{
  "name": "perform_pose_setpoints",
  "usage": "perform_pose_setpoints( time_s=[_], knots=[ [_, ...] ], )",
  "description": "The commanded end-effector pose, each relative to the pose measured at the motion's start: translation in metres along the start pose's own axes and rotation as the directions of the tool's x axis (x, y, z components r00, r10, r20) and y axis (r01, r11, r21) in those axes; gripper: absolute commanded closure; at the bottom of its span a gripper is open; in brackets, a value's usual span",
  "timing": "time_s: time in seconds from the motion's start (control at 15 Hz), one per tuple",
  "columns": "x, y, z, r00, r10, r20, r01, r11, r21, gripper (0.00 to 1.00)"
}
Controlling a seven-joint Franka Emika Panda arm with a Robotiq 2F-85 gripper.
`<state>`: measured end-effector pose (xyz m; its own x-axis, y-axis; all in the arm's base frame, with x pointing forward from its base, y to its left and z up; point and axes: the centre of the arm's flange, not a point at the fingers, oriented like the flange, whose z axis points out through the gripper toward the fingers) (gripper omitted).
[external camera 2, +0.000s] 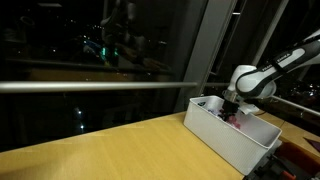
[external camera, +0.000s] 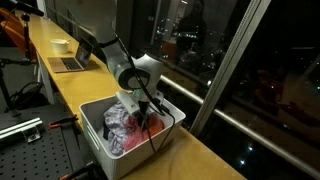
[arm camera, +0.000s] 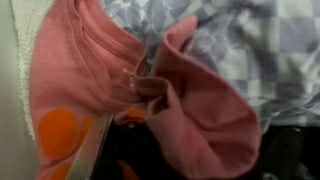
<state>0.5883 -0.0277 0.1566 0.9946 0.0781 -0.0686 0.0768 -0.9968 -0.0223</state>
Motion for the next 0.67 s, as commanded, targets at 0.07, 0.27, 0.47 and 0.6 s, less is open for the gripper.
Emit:
perform_pose_setpoints(
  time_s=[0.07, 0.27, 0.47, 0.6],
  knots=[
    [-0.034, -0.008, -0.080, 0.998, -0.005, -0.059, 0.005, 1.000, 0.000, 0.94],
    [-0.051, -0.019, -0.138, 0.993, -0.025, -0.118, 0.021, 0.999, -0.037, 1.00],
    [-0.068, -0.036, -0.199, 0.985, -0.067, -0.158, 0.056, 0.996, -0.073, 1.00],
    [-0.076, -0.056, -0.242, 0.976, -0.110, -0.189, 0.093, 0.991, -0.099, 1.00]
  ],
)
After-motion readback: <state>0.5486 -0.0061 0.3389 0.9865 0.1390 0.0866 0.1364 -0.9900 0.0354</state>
